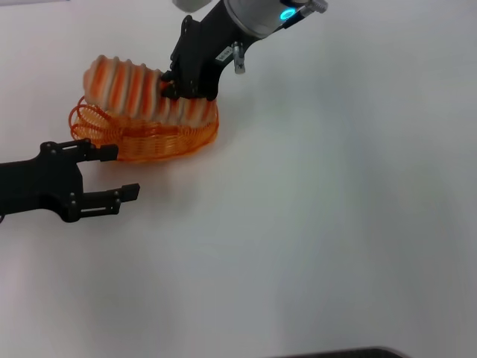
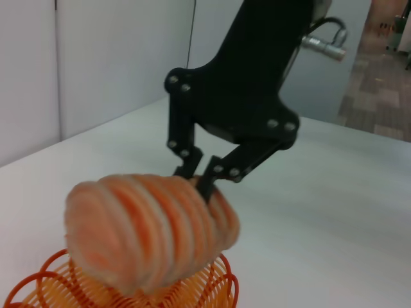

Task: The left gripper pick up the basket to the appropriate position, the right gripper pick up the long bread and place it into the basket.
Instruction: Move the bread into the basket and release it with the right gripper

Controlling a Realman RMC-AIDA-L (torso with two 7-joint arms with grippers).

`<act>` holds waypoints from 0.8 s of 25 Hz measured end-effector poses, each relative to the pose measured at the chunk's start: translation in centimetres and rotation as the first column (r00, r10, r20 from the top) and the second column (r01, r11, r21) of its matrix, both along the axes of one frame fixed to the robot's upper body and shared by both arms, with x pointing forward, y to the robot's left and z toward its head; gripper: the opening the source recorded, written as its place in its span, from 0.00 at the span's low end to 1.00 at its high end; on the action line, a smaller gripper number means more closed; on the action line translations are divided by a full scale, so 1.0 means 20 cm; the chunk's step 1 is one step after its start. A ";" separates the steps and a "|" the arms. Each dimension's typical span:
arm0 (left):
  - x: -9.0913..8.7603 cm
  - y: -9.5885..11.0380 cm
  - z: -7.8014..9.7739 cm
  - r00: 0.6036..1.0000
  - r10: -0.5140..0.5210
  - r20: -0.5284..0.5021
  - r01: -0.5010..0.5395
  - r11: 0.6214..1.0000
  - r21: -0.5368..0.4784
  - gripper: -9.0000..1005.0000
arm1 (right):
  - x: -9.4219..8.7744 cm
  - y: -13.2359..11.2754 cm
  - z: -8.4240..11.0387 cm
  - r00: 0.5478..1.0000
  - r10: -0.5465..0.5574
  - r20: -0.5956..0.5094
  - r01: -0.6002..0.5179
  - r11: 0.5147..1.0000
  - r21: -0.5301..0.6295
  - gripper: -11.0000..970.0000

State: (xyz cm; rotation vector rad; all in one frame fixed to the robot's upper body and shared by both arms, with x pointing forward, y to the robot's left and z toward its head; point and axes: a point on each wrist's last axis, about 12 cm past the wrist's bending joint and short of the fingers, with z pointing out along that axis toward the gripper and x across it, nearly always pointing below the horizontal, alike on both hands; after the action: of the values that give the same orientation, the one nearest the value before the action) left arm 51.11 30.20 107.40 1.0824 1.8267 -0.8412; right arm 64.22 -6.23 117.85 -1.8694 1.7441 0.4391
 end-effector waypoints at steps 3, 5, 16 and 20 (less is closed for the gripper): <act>0.00 0.00 0.00 1.000 -0.002 -0.005 0.002 1.000 -0.001 0.76 | 0.00 0.01 -0.01 1.000 0.017 0.012 -0.017 1.000 -0.011 0.13; 0.00 0.00 0.00 1.000 -0.003 -0.006 0.003 1.000 -0.001 0.76 | 0.00 0.02 -0.02 1.000 0.028 0.013 -0.028 0.999 -0.017 0.13; -0.01 -0.02 -0.01 1.000 -0.003 -0.013 0.003 1.000 -0.009 0.76 | -0.01 0.07 -0.05 0.999 0.029 0.032 -0.028 0.999 -0.021 0.23; -0.01 -0.02 -0.02 1.000 -0.005 -0.019 0.005 1.000 -0.012 0.76 | 0.00 0.07 -0.06 0.999 0.017 0.045 -0.018 1.000 0.002 0.28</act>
State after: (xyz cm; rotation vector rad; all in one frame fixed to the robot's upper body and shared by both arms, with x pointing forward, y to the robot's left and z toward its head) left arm 50.88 29.75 107.01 1.0747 1.8332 -0.8675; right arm 64.17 -4.79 116.70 -1.8796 1.6979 0.4024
